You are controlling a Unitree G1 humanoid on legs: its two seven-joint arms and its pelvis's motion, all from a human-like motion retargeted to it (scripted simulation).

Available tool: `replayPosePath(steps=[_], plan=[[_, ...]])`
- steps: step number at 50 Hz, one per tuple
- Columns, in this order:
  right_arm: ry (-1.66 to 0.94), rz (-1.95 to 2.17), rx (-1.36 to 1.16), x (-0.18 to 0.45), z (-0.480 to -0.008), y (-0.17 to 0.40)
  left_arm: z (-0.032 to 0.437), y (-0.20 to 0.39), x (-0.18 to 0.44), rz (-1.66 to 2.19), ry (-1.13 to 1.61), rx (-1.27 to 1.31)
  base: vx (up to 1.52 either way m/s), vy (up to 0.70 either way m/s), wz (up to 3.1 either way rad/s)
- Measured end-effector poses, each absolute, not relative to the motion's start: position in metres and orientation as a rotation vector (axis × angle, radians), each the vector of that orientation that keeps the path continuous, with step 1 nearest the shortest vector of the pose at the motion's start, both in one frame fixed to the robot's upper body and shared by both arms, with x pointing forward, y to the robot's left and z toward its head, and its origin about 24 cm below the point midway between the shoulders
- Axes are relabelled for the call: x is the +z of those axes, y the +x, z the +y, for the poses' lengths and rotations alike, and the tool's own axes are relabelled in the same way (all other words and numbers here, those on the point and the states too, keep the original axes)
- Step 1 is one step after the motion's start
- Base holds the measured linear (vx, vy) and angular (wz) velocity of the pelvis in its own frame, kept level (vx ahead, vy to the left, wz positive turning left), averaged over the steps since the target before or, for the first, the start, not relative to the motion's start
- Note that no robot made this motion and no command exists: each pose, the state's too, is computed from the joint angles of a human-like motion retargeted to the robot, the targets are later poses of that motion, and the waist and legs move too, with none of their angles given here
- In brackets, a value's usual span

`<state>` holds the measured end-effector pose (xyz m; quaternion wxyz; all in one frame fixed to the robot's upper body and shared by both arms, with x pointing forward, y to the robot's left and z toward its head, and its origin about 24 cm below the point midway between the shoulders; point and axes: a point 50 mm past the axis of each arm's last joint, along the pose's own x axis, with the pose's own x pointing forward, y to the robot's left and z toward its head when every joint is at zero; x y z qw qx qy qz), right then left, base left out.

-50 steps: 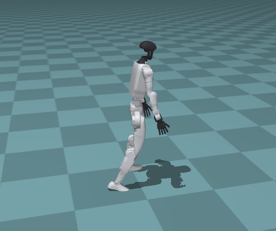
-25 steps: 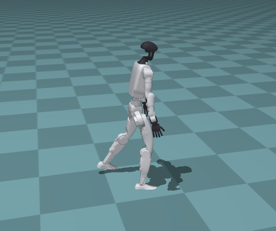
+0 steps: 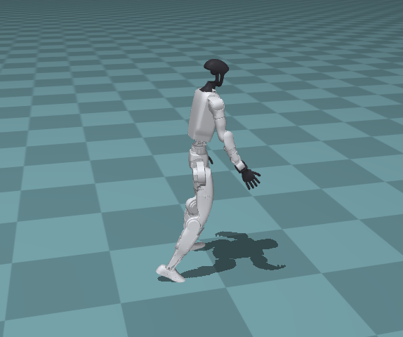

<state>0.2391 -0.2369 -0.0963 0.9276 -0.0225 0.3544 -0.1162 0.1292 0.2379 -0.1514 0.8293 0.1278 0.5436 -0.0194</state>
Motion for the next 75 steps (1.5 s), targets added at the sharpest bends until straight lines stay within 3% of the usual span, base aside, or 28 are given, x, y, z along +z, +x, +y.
replayPosePath(steps=[8, 15, 21, 25, 27, 29, 42, 50, 58, 66, 73, 75], plan=[[-0.014, 1.048, -0.292, -0.143, -0.247, 0.148, 0.232, 0.174, -0.136, 1.143, 0.561, -0.269, 0.59, 0.18, 0.82], [-0.004, 1.222, -0.293, -0.160, -0.249, 0.089, 0.201, 0.244, -0.102, 0.796, 0.518, -0.256, 0.62, 0.00, 1.00], [0.011, 1.275, -0.353, -0.160, -0.260, 0.070, 0.182, 0.268, -0.081, 0.613, 0.526, -0.284, 0.64, -0.16, 0.91], [-0.050, 1.258, -0.317, -0.156, -0.264, 0.083, 0.186, 0.257, -0.088, 0.641, 0.681, -0.326, 0.63, -0.22, 1.32], [-0.139, 1.161, -0.277, -0.147, -0.269, 0.116, 0.174, 0.270, -0.072, 0.463, 0.513, -0.266, 0.59, -0.29, 4.10], [-0.165, 1.195, -0.307, -0.143, -0.275, 0.122, 0.193, 0.231, -0.106, 0.764, 0.493, -0.250, 0.40, -0.18, -5.64], [-0.189, 0.695, -0.372, -0.074, -0.278, 0.250, 0.221, 0.104, -0.162, 1.190, 0.377, -0.194, 0.50, 0.09, -0.31], [-0.283, 0.650, -0.247, -0.059, -0.279, 0.267, 0.224, 0.063, -0.169, 1.418, 0.393, -0.363, 0.50, 0.28, 0.88], [-0.168, 0.858, -0.283, -0.108, -0.285, 0.193, 0.231, 0.140, -0.150, 1.218, 0.512, -0.302, 0.50, 0.22, 1.65], [-0.110, 1.224, -0.139, -0.154, -0.268, 0.088, 0.170, 0.260, -0.091, 0.703, 0.553, -0.384, 0.50, 0.04, 2.48], [-0.061, 1.369, -0.153, -0.163, -0.259, 0.044, 0.126, 0.288, -0.041, 0.293, 0.623, -0.488, 0.57, -0.15, 1.90], [0.107, 1.290, -0.352, -0.160, -0.266, 0.054, 0.126, 0.285, -0.038, 0.262, 0.628, -0.485, 0.52, -0.20, 1.15]])
